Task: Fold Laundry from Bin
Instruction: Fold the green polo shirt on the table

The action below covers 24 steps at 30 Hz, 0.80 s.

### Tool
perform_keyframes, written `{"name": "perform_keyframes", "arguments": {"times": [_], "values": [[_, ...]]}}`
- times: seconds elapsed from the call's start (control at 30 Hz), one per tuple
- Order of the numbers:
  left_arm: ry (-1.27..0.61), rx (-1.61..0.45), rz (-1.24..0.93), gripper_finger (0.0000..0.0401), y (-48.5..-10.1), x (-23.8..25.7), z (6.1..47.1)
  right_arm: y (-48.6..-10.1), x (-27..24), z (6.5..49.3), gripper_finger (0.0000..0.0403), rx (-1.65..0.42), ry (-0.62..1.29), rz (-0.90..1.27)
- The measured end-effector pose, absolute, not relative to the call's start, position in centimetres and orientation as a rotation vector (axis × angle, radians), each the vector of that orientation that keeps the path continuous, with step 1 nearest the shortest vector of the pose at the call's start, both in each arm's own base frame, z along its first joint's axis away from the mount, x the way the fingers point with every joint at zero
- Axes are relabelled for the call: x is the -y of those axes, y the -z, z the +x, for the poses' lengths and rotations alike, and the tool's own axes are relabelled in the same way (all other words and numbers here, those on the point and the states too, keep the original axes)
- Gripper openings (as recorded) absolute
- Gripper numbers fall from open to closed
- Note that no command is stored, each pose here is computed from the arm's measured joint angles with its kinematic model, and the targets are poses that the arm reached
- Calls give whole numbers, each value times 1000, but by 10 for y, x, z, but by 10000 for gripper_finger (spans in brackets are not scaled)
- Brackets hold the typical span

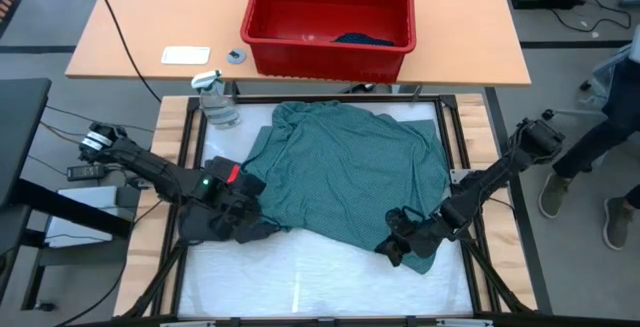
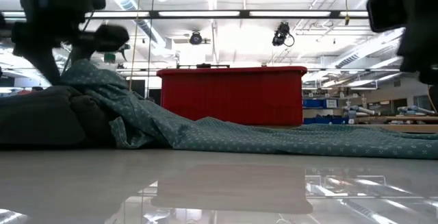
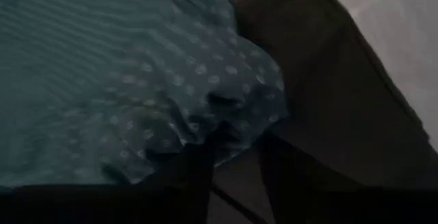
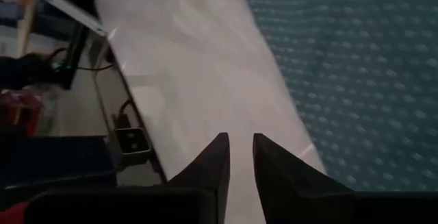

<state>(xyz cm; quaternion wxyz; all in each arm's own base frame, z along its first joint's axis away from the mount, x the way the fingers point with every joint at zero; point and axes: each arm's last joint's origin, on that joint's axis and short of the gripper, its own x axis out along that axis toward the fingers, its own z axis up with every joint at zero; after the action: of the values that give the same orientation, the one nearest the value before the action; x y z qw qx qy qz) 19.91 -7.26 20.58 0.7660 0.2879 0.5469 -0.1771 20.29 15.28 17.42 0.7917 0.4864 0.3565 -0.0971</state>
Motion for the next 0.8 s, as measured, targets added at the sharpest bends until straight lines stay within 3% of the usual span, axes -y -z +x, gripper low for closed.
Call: {"name": "perform_keyframes", "arguments": {"times": [0.13, 0.27, 0.63, 0.8], "values": [[365, -1262, 602, 62, -192, 72, 201, -170, -157, 193, 62, -784, 270, 1036], [281, -1226, 456, 9, -214, 77, 211, -166, -163, 184, 60, -874, 214, 921], [408, -1043, 26, 2, -330, 88, 230, -189, -173, 167, 85, -1184, 102, 503], [405, -1070, -82, 1, -335, 90, 228, -190, -179, 168, 126, -1147, 15, 422]]}}
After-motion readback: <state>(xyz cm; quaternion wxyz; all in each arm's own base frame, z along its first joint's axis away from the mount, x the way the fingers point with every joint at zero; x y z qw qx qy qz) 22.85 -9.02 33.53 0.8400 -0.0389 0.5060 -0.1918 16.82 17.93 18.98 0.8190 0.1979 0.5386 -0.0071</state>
